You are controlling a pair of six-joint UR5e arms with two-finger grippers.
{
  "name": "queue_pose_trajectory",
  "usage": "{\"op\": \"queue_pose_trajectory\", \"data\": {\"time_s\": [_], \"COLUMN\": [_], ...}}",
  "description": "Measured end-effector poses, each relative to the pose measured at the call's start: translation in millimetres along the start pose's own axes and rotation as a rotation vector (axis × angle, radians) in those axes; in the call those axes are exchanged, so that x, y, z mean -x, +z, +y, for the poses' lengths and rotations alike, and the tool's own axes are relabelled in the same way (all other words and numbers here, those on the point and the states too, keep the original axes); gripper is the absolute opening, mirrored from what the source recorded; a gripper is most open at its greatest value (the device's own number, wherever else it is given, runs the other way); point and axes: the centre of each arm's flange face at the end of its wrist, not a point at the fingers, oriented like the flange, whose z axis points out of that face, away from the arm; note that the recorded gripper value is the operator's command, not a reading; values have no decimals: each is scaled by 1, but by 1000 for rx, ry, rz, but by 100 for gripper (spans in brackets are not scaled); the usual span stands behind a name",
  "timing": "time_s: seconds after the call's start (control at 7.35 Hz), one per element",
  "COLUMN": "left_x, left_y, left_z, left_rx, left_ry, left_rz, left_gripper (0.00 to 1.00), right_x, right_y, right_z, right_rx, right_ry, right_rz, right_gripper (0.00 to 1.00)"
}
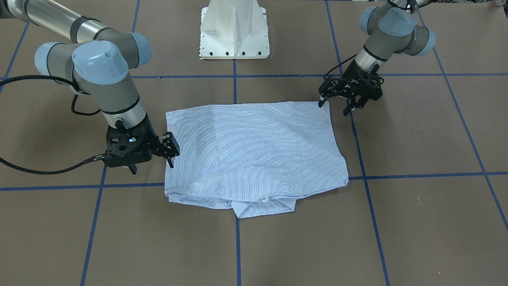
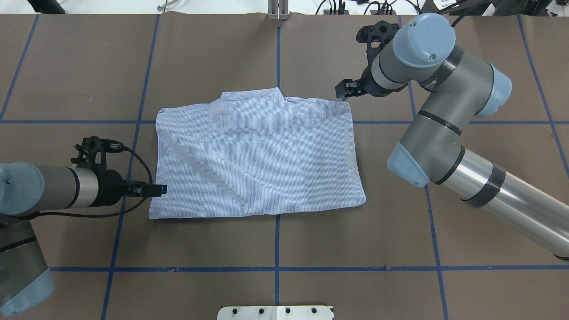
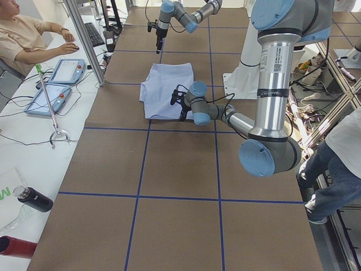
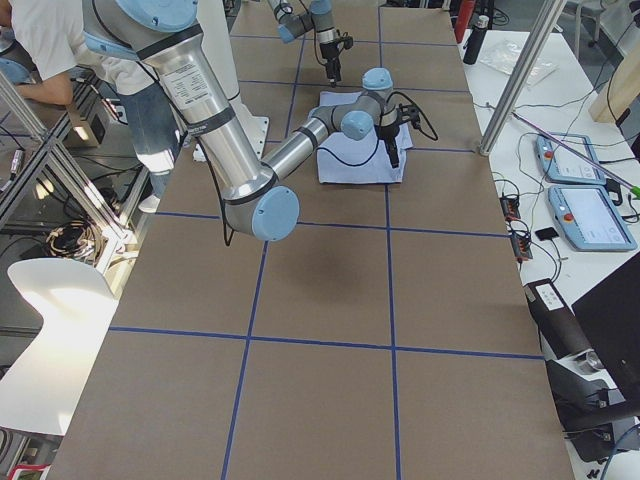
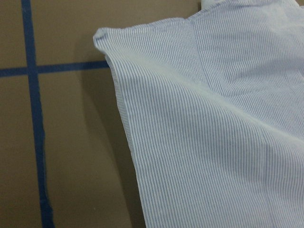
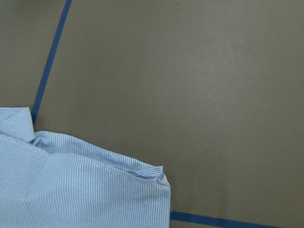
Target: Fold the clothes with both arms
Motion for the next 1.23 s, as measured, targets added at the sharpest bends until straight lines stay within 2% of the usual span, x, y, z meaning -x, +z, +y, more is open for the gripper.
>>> {"op": "queue_pose_trajectory", "data": {"time_s": [0.14,0.82,0.95,1.09,1.23], "left_x": [-6,-10,-9,-9,-10], "left_y": [6,19,20,20,21], "left_z": [13,34,36,37,39], "left_rx": [6,37,39,42,45], "left_ry": [-17,-21,-20,-19,-18], "left_rz": [2,-4,-6,-5,-5], "left_gripper": [74,72,64,49,23], "right_x": [0,-1,-2,-2,-3], "right_y": [0,0,1,1,1], "right_z": [0,0,1,1,1], "right_rx": [-1,-3,-3,-3,-3], "right_ry": [1,5,6,7,7], "right_rz": [1,2,4,4,5], "right_gripper": [100,100,100,100,100]}}
